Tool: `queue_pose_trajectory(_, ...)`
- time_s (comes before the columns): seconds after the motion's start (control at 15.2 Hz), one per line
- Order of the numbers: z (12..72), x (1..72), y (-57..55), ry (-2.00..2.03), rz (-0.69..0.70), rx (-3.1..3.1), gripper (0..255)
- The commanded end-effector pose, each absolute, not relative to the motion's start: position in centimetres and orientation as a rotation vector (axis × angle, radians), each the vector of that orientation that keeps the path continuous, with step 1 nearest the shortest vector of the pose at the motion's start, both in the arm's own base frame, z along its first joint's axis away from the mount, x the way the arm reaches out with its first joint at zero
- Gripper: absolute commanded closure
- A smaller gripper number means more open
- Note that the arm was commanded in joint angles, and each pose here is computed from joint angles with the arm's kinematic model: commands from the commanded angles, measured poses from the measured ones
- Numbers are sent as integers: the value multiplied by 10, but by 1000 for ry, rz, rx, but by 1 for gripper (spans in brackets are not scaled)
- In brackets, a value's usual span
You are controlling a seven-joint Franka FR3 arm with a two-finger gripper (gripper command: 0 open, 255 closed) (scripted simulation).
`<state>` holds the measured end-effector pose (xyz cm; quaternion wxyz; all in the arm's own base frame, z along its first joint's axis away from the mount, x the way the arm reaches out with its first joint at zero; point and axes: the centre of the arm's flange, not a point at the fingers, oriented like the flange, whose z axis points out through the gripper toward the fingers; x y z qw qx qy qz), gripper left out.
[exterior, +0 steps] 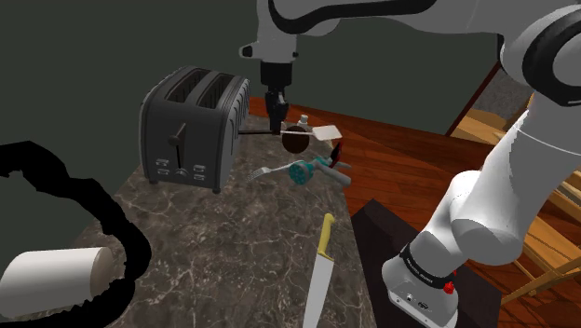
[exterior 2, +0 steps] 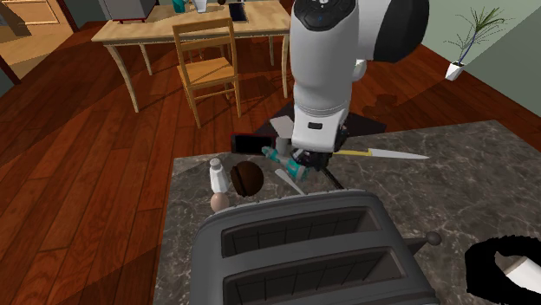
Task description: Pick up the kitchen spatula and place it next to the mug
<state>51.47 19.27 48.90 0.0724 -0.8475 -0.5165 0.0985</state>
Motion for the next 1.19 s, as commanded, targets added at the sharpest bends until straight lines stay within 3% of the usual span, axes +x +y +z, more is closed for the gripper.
queue_pose_trajectory(0.0,491,498,213,-1551,296,-2548,255)
queue_pose_trajectory(1.12,491,373,400,-1551,296,-2548,255)
